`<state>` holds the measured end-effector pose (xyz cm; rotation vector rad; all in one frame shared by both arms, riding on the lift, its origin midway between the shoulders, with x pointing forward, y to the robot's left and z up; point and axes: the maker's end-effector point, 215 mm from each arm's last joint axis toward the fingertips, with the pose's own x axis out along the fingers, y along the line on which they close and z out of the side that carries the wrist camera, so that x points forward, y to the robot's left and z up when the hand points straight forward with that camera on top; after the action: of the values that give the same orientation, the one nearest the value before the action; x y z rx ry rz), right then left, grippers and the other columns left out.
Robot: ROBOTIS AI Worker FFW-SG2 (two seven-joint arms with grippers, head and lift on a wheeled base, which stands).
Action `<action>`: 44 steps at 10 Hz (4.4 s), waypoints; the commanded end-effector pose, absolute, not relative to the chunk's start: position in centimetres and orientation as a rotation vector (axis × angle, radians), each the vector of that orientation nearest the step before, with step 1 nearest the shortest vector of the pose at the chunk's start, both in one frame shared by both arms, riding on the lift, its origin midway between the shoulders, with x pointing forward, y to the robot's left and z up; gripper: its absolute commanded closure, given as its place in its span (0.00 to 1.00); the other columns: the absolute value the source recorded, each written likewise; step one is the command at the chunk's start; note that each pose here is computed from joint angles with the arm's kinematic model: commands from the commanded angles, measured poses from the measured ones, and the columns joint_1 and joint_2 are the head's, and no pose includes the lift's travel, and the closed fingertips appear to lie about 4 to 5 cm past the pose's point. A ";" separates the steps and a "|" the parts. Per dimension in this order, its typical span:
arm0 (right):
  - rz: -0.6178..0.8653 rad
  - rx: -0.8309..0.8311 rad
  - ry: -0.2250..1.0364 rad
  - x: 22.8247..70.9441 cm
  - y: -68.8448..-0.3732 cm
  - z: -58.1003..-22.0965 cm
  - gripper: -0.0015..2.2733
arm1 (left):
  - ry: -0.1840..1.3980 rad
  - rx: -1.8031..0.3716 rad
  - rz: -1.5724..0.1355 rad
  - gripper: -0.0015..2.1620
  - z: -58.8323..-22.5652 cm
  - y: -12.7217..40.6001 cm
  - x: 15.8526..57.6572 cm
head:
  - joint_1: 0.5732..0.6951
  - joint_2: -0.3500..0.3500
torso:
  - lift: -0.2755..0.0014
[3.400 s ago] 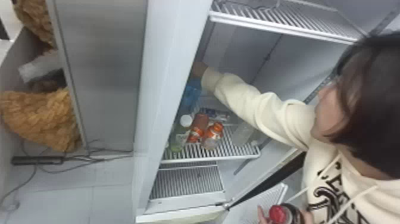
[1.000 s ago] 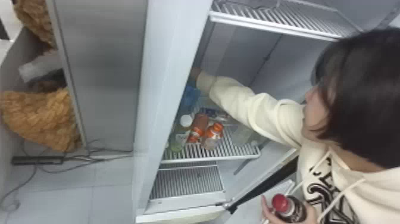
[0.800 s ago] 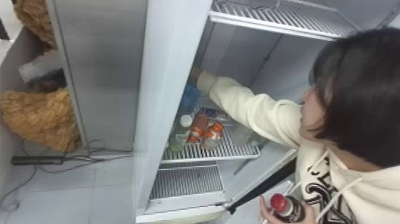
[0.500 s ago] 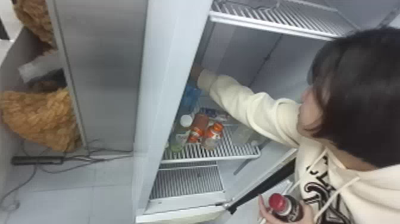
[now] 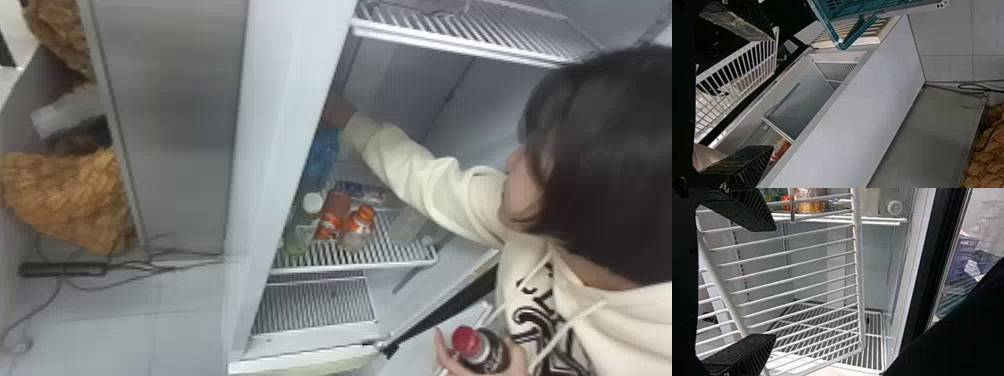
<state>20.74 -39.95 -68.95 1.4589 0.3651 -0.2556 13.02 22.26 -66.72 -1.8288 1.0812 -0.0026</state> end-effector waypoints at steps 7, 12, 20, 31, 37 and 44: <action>-0.256 1.459 0.365 20.7 -39.9 -68.9 0.00 | 1.081 -1.829 -0.003 0.00 -66.7 22.3 13.0 | 1.00 0.00 | 0.99; -0.256 1.459 0.365 20.7 -39.9 -68.9 0.00 | 1.081 -1.829 -0.003 0.00 -66.7 22.3 13.0 | 1.00 0.00 | 0.99; -0.256 1.459 0.365 20.7 -39.9 -68.9 0.00 | 1.081 -1.829 -0.003 0.00 -66.7 22.3 13.0 | 1.00 0.00 | 0.99; -0.256 1.459 0.365 20.7 -39.9 -68.9 0.00 | 1.081 -1.829 -0.003 0.00 -66.7 22.3 13.0 | 1.00 0.00 | 0.99; -0.256 1.459 0.365 20.7 -39.9 -68.9 0.00 | 1.081 -1.829 -0.003 0.00 -66.7 22.3 13.0 | 1.00 0.00 | 0.99; -0.256 1.459 0.365 20.7 -39.9 -68.9 0.00 | 1.081 -1.829 -0.003 0.00 -66.7 22.3 13.0 | 1.00 0.00 | 0.99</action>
<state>20.74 -39.95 -68.95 1.4589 0.3651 -0.2556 13.02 22.26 -66.72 -1.8288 1.0812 -0.0026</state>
